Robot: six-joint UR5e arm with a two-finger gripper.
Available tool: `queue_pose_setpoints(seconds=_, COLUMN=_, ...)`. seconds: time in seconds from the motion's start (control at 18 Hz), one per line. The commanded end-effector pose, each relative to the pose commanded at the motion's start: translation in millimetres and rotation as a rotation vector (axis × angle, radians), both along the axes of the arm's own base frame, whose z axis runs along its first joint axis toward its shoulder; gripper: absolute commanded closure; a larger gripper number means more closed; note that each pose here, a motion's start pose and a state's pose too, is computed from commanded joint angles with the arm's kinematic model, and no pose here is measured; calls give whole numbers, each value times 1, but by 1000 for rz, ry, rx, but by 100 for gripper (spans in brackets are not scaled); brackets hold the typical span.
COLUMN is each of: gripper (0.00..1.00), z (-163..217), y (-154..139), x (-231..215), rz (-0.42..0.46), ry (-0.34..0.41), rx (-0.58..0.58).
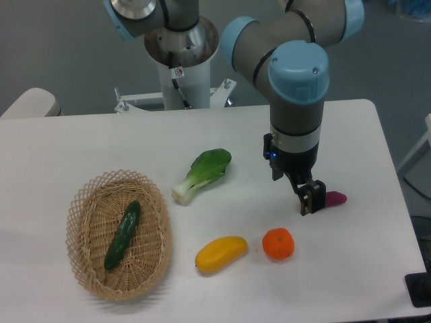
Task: Pick up the cucumber from the basket
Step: 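Move the gripper over the wicker basket above the green cucumber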
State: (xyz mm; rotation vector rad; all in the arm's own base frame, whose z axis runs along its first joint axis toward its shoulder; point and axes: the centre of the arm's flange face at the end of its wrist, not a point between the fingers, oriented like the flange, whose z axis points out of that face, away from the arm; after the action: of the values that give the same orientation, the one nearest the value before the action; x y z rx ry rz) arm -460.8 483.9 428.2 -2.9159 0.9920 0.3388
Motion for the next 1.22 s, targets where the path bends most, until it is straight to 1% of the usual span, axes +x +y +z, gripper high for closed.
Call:
queue_pose_setpoints(seconds=0.28, gripper=0, z=2, y=4, x=8, rz=-10, ry=-9, rx=5)
queue_pose_setpoints(seconds=0.44, gripper=0, z=-1, y=18, x=24, rz=-37, ry=-21, rx=7)
queue_pose_setpoints(seconds=0.5, gripper=0, z=-8, y=24, x=33, rz=-11, ry=-37, rx=8)
queue_pose_setpoints(seconds=0.61, gripper=0, z=-25, y=32, x=50, rz=158, ry=-107, rx=45)
queue_pose_setpoints(seconds=0.67, gripper=0, z=-28, y=41, x=60, rz=219, ry=-133, rx=66)
queue_pose_setpoints(seconds=0.78, gripper=0, z=-33, y=49, x=76, rz=278, ry=-156, rx=60)
queue_pose_setpoints(seconds=0.89, gripper=0, z=-47, y=52, x=100, rz=314, ry=-174, rx=35)
queue_pose_setpoints(seconds=0.94, gripper=0, z=-43, y=50, x=110, rz=362, ry=-184, rx=38)
queue_pose_setpoints(seconds=1.06, gripper=0, z=-56, y=55, x=140, rz=497, ry=-221, rx=33)
queue_pose_setpoints(seconds=1.11, gripper=0, z=-59, y=55, x=150, rz=523, ry=-225, rx=39)
queue_pose_setpoints(seconds=1.22, gripper=0, z=-71, y=63, x=173, rz=502, ry=-232, rx=31)
